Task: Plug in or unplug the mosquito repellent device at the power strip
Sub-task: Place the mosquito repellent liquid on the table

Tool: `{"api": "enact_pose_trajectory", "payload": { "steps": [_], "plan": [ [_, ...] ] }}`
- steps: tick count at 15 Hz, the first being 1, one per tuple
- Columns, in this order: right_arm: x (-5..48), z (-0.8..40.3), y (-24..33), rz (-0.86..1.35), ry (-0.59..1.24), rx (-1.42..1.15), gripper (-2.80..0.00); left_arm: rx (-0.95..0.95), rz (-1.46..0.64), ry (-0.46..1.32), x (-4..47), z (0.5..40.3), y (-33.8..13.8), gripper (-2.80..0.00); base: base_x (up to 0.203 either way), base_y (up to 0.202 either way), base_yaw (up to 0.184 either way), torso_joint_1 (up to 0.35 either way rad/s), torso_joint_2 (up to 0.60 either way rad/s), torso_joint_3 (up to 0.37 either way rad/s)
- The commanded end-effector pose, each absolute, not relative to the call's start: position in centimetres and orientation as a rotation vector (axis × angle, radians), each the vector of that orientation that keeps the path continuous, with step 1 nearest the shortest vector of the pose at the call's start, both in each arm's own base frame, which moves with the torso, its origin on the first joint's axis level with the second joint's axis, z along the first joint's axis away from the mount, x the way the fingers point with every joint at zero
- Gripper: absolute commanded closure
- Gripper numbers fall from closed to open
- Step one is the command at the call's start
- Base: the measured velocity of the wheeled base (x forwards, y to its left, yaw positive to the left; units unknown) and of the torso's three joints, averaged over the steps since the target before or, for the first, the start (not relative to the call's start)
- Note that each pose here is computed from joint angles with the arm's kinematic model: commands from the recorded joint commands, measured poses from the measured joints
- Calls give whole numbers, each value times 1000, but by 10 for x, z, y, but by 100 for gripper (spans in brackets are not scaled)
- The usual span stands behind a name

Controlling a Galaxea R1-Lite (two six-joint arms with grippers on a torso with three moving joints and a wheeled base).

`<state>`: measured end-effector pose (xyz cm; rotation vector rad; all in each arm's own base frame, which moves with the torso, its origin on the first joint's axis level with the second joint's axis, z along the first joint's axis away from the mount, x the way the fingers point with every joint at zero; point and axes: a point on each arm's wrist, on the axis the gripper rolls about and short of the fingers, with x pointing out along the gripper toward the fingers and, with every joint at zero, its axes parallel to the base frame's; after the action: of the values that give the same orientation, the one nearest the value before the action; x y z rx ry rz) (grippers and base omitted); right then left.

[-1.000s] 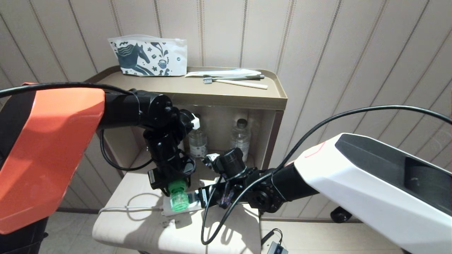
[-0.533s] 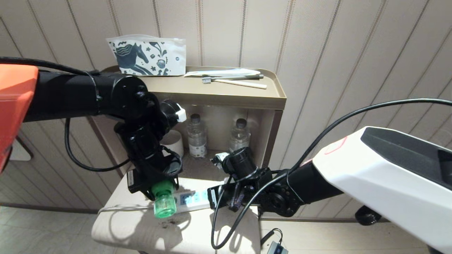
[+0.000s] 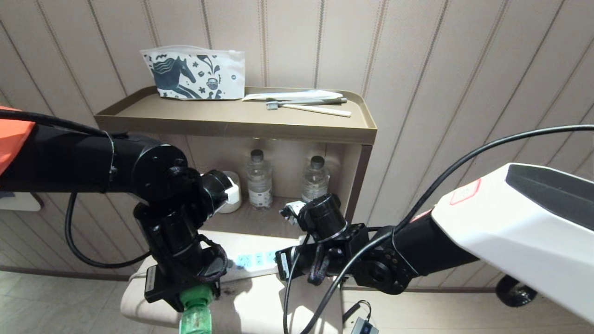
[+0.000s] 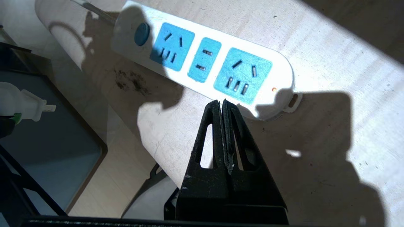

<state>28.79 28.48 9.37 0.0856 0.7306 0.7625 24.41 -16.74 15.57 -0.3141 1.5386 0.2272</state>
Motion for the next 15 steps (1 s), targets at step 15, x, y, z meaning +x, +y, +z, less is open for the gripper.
{"api": "enact_pose_trajectory", "payload": {
  "steps": [15],
  "plan": [
    [82, 293, 75, 485, 217, 126, 0, -450, -6, 959, 68, 268, -42, 0, 0, 0, 0, 0, 0, 0]
  ]
}}
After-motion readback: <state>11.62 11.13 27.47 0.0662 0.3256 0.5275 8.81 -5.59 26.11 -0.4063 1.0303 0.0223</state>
